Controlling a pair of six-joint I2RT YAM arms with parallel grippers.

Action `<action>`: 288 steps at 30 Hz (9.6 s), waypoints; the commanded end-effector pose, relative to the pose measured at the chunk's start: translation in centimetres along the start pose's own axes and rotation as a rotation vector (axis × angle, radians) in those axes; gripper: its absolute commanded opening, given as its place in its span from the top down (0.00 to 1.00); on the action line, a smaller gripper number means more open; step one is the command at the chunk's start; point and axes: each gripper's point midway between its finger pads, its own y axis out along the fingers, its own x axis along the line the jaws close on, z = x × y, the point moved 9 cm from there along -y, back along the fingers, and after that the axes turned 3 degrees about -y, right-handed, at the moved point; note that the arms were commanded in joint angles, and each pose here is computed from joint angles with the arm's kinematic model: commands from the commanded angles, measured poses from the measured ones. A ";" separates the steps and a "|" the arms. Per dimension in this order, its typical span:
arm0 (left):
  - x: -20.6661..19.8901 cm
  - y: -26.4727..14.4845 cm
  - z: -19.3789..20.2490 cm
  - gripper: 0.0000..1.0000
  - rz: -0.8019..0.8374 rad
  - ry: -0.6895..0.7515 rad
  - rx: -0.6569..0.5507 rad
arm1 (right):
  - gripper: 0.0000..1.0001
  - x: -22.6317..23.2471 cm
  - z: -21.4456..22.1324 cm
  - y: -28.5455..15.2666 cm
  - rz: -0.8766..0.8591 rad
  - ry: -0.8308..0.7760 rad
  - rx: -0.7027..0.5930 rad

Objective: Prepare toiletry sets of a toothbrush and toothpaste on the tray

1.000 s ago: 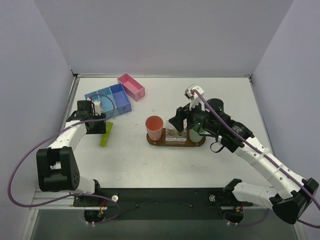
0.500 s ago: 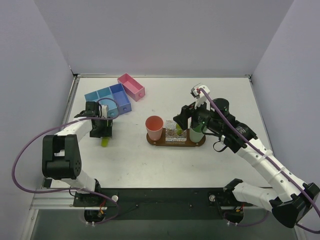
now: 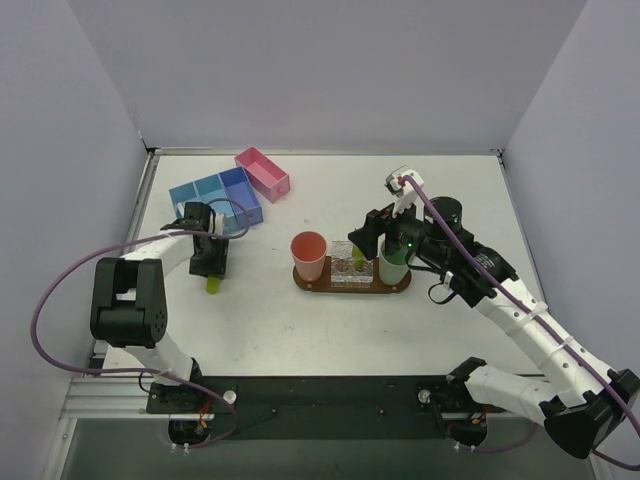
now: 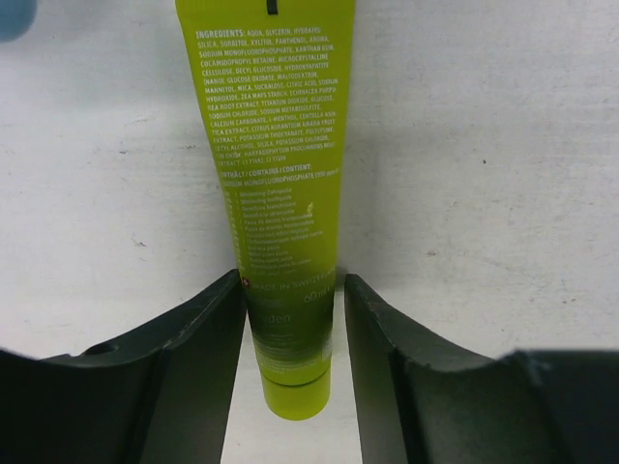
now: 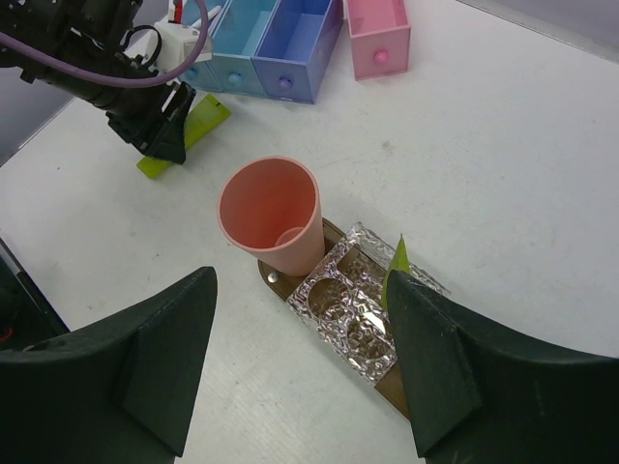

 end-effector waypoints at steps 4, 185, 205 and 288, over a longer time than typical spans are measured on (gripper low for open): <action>-0.2 0.2 -1.1 0.54 -0.052 0.011 0.012 | 0.34 0.2 -1.2 -0.6 -0.022 -0.007 -0.074; -5.4 -19.7 -0.8 0.10 0.438 0.151 -0.951 | 1.00 0.7 -1.2 8.1 0.185 -0.213 0.458; -5.4 -19.6 -0.8 0.10 0.440 0.159 -0.947 | 1.00 0.5 0.5 9.8 0.182 -0.219 0.501; -5.3 -19.1 -0.9 0.10 0.430 0.149 -0.931 | 0.61 -0.1 0.4 8.9 0.184 -0.196 0.471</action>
